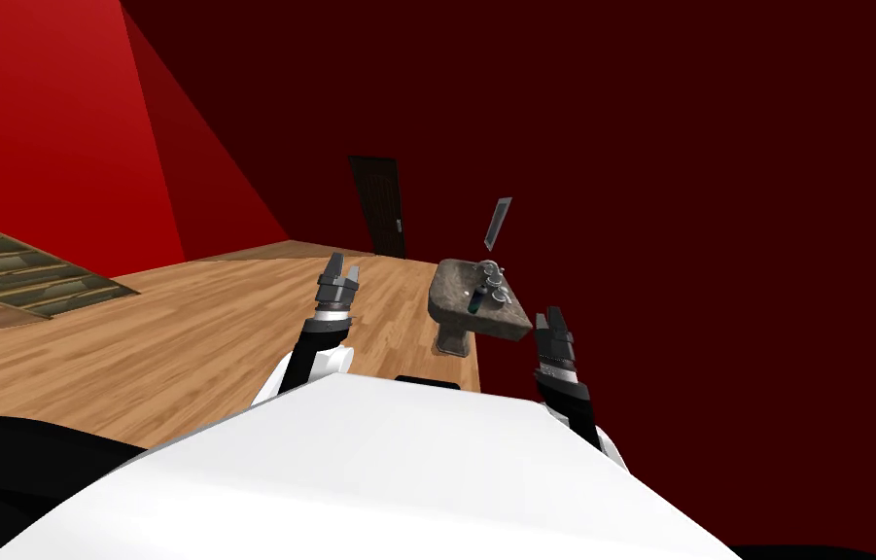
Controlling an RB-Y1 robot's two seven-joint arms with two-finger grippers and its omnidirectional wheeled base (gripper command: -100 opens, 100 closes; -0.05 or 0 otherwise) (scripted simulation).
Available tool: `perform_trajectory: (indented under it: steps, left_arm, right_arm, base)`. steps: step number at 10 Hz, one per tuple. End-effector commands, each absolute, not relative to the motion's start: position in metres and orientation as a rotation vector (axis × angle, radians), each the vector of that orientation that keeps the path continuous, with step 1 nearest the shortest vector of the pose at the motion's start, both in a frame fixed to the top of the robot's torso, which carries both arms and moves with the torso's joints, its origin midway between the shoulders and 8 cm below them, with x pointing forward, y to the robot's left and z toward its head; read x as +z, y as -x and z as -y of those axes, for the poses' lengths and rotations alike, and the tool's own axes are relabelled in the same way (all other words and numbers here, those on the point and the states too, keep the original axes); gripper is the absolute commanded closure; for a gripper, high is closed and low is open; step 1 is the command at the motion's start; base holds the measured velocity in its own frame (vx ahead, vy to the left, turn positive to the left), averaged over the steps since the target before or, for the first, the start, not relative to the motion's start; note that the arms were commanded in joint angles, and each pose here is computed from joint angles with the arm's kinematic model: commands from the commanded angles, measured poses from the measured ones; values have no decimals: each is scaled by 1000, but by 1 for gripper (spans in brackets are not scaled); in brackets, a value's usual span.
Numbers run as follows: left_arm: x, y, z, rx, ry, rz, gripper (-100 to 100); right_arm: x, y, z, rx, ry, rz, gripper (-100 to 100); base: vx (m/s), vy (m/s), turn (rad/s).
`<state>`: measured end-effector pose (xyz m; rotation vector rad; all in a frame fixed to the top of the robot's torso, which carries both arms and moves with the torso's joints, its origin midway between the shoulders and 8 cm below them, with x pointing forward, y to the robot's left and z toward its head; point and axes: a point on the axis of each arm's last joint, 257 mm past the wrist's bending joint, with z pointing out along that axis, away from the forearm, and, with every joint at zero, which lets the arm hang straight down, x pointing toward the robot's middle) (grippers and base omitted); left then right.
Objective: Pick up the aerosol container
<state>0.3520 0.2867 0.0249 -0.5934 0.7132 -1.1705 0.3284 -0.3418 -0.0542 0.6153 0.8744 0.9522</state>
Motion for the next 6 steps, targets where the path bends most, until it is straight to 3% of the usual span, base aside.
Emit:
perform_trajectory:
  steps: [1,6]
  left_arm:
    - [25,-352,-287,-1170,593,-713,0]
    - [25,-352,-287,-1171,593,-713,0]
  right_arm:
    - [-67,-327,349,879,-607,-913,-100]
    - [-109,-323,370,663,-569,-1047,-100]
  base:
    - [-77,-4,-156]
    - [-69,20,-111]
